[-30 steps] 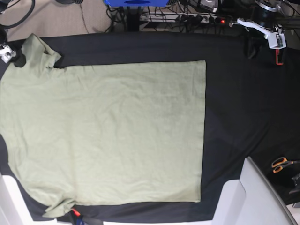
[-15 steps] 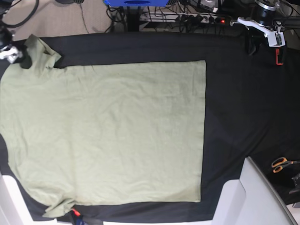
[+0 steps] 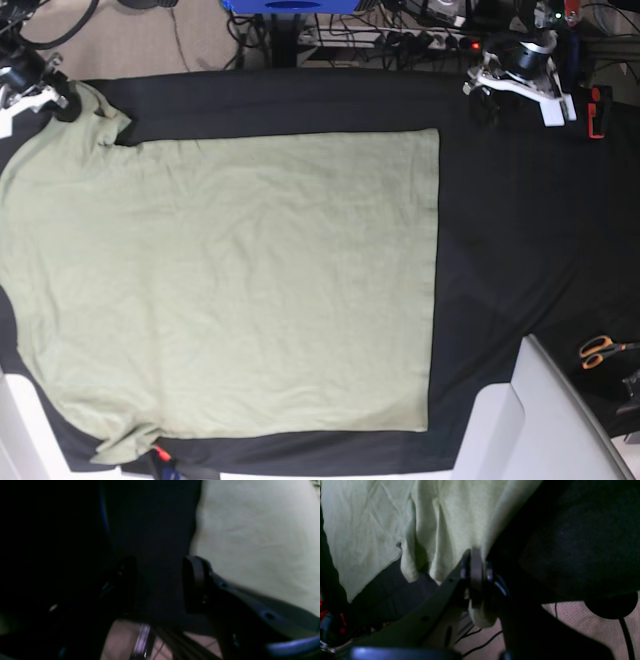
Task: Fold the T-shirt properly
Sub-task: 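Grasp the shirt edge with both grippers at shoulder and hem corner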
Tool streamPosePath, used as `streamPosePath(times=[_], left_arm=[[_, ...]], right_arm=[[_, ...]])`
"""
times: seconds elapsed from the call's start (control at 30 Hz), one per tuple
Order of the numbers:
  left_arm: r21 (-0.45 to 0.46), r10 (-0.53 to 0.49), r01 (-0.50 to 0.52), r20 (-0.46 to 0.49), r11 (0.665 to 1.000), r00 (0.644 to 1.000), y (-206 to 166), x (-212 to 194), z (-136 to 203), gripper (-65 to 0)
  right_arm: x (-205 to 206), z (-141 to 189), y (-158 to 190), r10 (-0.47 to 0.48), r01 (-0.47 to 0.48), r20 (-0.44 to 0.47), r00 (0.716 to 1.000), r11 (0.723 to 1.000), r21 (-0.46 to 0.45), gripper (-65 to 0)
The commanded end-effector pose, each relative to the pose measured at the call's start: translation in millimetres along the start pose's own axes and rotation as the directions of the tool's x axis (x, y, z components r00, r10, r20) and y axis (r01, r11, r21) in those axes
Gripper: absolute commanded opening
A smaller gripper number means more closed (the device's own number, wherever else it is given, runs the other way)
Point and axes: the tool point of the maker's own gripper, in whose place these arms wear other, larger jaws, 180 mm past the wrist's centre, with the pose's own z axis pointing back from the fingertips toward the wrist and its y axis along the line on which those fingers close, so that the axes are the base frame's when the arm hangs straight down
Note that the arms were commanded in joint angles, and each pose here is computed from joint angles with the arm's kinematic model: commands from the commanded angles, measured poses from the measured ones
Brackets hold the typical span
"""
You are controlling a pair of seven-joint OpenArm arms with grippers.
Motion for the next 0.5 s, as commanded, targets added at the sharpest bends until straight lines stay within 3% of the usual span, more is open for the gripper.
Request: streamPosePath(times=[0.0,0.23,0.47], left_arm=[[-0.024,0.005,-0.004,0.026,1.0,1.0,-4.7,7.6,-1.5,-34.7],[-0.089,0.021,-0.026,-0.058,0.996,0.998,-31.2,-23.8,-20.6,-35.1],[-0.087,0.098,-0.106,-0.094,0.991,0.991,-43.2,-47.0,-36.2,-35.1]], right_arm=[[-3.2,4.1,-7.1,0.016,-0.017,-0.033,0.999,0.999,-0.028,-64.7],[-2.8,3.6,-6.5,0.017,-0.018,-0.033,0.999,0.999,-0.027,-64.5],[-2.8,3.6,-6.5,0.017,-0.018,-0.033,0.999,0.999,-0.027,-64.5]])
